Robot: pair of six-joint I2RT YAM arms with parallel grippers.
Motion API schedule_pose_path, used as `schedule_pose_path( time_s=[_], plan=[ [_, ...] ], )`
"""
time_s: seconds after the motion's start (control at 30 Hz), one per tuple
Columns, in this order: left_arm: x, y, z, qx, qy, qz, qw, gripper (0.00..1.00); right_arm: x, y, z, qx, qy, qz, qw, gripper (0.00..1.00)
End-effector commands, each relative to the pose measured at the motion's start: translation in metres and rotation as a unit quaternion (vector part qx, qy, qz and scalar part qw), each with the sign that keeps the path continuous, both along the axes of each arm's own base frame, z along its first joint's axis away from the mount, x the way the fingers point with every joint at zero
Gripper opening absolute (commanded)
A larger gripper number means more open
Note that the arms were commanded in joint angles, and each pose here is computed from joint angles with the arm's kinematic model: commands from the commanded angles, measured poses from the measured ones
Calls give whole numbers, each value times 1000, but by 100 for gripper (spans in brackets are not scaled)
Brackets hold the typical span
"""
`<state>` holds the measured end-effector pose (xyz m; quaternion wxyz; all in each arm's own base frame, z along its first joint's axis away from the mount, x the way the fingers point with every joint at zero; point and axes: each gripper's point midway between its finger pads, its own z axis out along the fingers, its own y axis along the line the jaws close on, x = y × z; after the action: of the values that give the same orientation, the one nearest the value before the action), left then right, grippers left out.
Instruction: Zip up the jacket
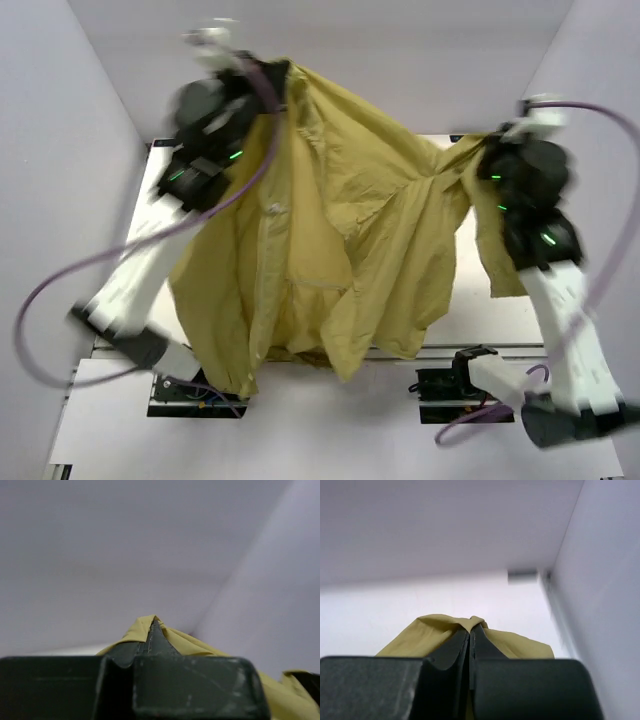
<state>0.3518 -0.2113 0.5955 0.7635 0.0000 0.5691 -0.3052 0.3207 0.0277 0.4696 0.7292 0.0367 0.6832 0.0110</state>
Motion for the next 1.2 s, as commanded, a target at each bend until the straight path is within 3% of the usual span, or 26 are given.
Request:
schedule_pose_path(
  time_s=[0.0,0.03,0.07,0.13,0.17,0.2,0.23,0.27,0.3,0.37,0.47,0.57,0.6,0.63,0.67,0.7,0.73,0.8,0.83,0.97,1.03,1.13,1.17],
  plan=[
    [118,6,-146,78,166,87,979,0,47,-5,-116,1,132,-20,991,0],
    [159,5,-201,94,222,50,969,10,58,4,-136,7,149,9,989,0],
    [175,3,-228,80,258,26,963,19,71,1,-178,8,199,8,980,0],
    [192,-10,-272,91,307,-35,947,44,83,4,-205,6,237,14,971,0],
    [206,-20,-294,103,318,-63,940,84,94,5,-219,1,261,13,965,5],
    [212,-22,-303,112,322,-66,938,98,99,7,-222,-3,268,17,963,16],
    [214,-26,-307,115,325,-73,936,98,100,7,-225,-10,285,22,958,45],
    [217,-25,-306,115,322,-70,937,98,105,8,-228,-11,296,24,955,81],
    [216,-25,-303,116,318,-71,938,98,109,10,-210,-10,285,26,958,89],
    [206,-21,-275,114,290,-70,948,98,100,16,-200,2,283,43,958,89],
    [183,-12,-286,114,303,-63,944,98,76,34,-196,29,270,93,958,89],
    [134,6,-309,99,351,-53,930,98,36,60,-225,56,303,144,941,89],
    [109,14,-297,83,353,-49,931,98,25,68,-235,62,314,155,935,89],
    [83,15,-343,81,404,-56,909,98,4,74,-259,65,341,162,924,89],
    [65,14,-354,77,416,-67,904,98,-12,95,-270,68,355,187,913,89],
    [42,13,-340,64,397,-81,912,98,-23,105,-280,69,367,200,906,89],
    [11,9,-387,63,446,-88,888,98,-46,127,-300,60,388,235,889,89],
    [-22,10,-404,56,468,-88,877,98,-67,150,-317,62,412,259,871,89],
    [-45,10,-434,63,504,-92,857,98,-84,163,-335,52,438,275,854,89],
    [-94,24,-484,77,573,-79,812,98,-107,174,-380,46,498,258,827,89],
    [-105,37,-505,81,587,-55,803,98,-108,173,-401,46,523,233,818,89],
    [-103,41,-517,83,587,-39,804,98,-96,164,-423,32,538,183,822,89],
    [-97,43,-527,87,588,-28,804,98,-84,160,-421,21,529,158,834,89]
  ],
)
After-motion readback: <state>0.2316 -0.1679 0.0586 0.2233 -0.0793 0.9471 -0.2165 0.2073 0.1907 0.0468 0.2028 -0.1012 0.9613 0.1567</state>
